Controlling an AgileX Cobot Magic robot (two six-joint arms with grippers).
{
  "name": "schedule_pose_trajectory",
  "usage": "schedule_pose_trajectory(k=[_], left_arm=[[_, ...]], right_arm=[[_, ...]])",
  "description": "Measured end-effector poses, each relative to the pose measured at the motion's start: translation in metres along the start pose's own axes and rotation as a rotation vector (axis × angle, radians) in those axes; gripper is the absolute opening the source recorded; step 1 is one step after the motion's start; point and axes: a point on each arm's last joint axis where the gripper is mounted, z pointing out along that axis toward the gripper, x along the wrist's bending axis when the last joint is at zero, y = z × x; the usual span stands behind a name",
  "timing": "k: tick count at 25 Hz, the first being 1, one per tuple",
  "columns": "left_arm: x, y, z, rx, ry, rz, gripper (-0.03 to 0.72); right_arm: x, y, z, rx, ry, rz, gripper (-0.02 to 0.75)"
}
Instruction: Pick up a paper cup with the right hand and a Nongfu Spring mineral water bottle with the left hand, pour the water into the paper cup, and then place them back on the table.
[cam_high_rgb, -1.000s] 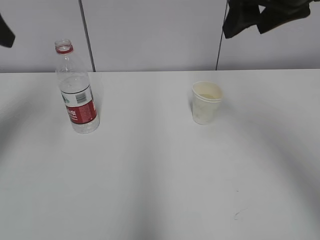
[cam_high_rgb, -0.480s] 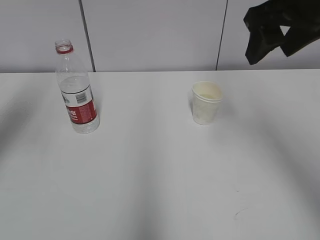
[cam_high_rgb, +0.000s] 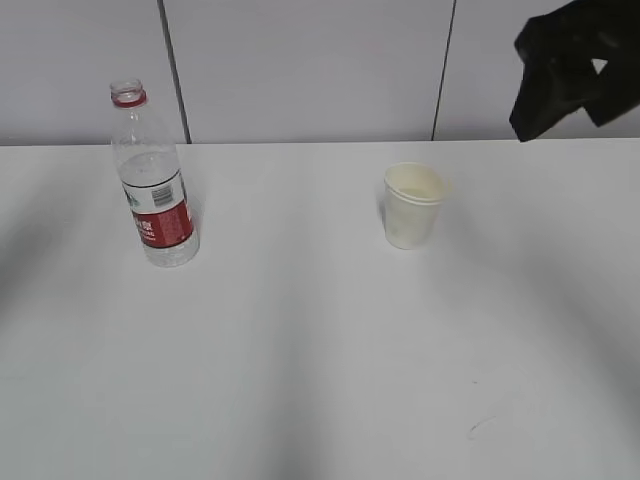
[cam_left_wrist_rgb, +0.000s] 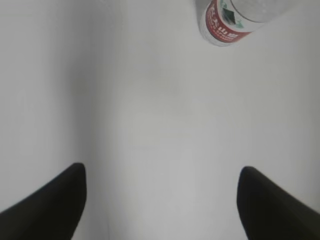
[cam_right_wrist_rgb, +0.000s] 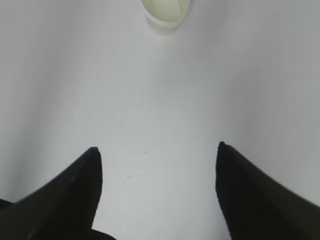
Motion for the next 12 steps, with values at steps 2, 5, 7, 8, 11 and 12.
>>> schedule_pose_trajectory(k=[2,5,7,8,11,12], left_arm=[[-0.001,-0.012,-0.009,-0.02,-0.01,-0.003,0.562],[-0.002,-0.035,-0.026,-0.058,-0.013,-0.004,0.562],[-0.003,-0.052,-0.039,-0.095,-0.021,-0.006,0.562],[-0.003,-0.06,-0.043,-0.108,-0.024,-0.006,0.562],[-0.004,-0.086,-0.062,-0.178,-0.028,-0.006,0.562],[-0.004,-0.093,-0.067,-0.193,-0.028,-0.005,0.562]], right_arm=[[0.001,-0.014,-0.012,-0.017,0.016,0.005,0.529],[0.002,-0.04,-0.027,-0.034,0.038,0.013,0.529],[0.003,-0.06,-0.033,-0.037,0.063,0.021,0.529],[0.004,-0.07,-0.038,-0.047,0.078,0.025,0.529],[0.007,-0.102,-0.048,-0.065,0.12,0.037,0.529],[0.007,-0.113,-0.051,-0.072,0.126,0.038,0.529]])
